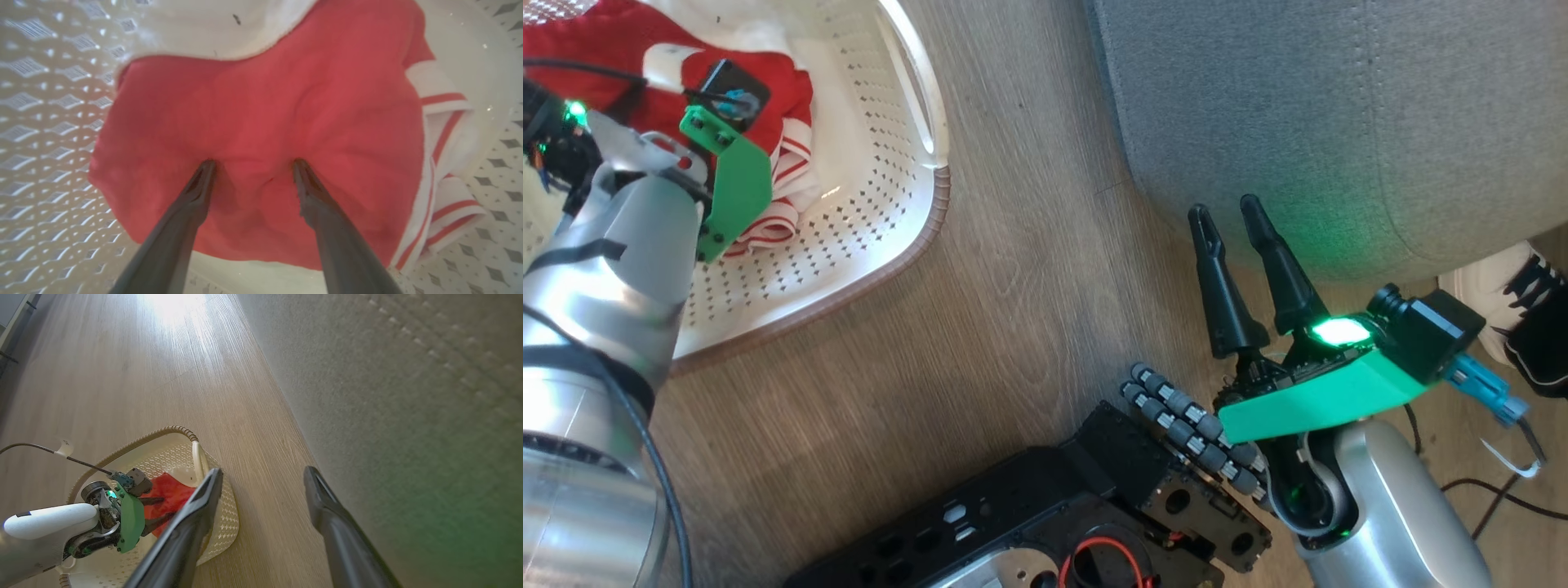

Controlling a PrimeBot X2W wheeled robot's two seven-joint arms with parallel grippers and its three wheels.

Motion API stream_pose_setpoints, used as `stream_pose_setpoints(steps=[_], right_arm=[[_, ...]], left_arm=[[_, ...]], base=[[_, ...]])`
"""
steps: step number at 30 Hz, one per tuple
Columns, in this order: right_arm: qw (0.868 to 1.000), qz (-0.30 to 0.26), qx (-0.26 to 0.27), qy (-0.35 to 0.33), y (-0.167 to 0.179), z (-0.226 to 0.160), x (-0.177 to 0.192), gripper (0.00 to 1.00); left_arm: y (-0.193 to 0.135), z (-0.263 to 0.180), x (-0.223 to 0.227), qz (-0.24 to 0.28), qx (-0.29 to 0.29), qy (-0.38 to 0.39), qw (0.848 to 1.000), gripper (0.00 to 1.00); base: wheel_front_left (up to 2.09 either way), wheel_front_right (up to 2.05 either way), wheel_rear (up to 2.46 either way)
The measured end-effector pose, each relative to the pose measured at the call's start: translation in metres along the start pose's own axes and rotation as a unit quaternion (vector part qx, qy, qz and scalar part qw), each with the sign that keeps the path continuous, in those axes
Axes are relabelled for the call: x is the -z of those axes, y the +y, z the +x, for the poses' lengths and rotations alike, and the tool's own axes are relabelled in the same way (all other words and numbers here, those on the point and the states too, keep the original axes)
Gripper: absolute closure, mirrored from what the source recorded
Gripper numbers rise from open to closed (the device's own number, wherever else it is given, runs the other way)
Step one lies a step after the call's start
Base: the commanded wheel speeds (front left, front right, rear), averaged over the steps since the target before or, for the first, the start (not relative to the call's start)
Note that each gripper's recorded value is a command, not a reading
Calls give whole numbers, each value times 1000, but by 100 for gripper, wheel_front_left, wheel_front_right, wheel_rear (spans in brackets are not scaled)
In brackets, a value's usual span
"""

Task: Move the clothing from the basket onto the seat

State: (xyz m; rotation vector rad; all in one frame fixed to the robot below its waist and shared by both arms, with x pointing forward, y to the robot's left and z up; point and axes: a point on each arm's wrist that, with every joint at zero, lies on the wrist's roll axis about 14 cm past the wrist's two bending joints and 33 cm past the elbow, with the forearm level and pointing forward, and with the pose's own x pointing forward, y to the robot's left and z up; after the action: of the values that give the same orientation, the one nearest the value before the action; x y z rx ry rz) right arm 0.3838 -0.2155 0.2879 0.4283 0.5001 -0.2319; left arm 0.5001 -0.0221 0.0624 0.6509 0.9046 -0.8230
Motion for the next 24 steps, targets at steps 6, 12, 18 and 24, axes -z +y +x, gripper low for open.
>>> stream_pose_setpoints(steps=[6, 12, 18, 24], right_arm=[[1000, -18, 16, 4, -12, -1, 4, 0], [1000, -23, 11, 9, -9, 2, 8, 0], [1000, -22, 4, 14, -5, 4, 13, 0], [1000, -22, 2, 13, -4, 6, 12, 0]], left_arm=[[2, 5, 7, 22, 14, 18, 999, 0], [-4, 3, 29, 12, 42, 63, 997, 0], [-11, 1, 40, -1, 64, 94, 994, 28], [-12, 0, 39, -7, 68, 88, 994, 100]], base=[[0, 0, 0], [0, 0, 0], [0, 0, 0], [0, 0, 0]])
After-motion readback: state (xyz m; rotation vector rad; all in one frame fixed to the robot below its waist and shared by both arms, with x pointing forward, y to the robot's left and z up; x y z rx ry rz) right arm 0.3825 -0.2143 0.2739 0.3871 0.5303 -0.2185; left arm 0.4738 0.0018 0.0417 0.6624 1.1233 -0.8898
